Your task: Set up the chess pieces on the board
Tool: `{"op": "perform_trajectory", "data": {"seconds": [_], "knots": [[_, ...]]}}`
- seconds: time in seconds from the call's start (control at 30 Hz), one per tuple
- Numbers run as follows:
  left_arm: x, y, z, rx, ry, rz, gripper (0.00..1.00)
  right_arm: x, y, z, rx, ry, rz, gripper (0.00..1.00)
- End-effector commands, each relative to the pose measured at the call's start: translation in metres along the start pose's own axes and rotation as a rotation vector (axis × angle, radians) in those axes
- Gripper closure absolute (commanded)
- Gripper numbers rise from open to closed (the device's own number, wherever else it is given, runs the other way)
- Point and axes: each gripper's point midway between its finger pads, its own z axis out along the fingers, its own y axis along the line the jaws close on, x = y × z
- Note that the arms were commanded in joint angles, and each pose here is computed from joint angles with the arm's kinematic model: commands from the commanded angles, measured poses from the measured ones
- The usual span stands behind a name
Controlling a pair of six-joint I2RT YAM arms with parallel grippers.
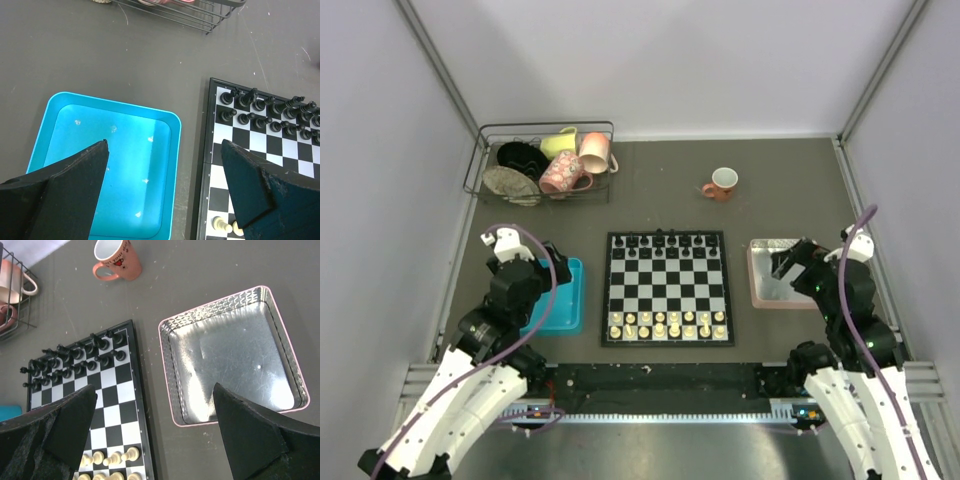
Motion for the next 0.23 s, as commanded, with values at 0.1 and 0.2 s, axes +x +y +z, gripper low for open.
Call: {"op": "perform_trajectory", "data": {"seconds": [0.1, 0.2], "knots": [[0.0031, -0.0008, 0.0044, 0.019, -0.028, -0.014, 0.02, -0.0153, -0.0054, -0.0018, 0.04, -0.055, -0.007, 0.01], [0.0035, 0.0012, 0.0019, 0.007, -0.02, -0.029, 0.01, -0.0152, -0.0023, 0.0005, 0.036, -0.035, -0.013, 0.01]]}}
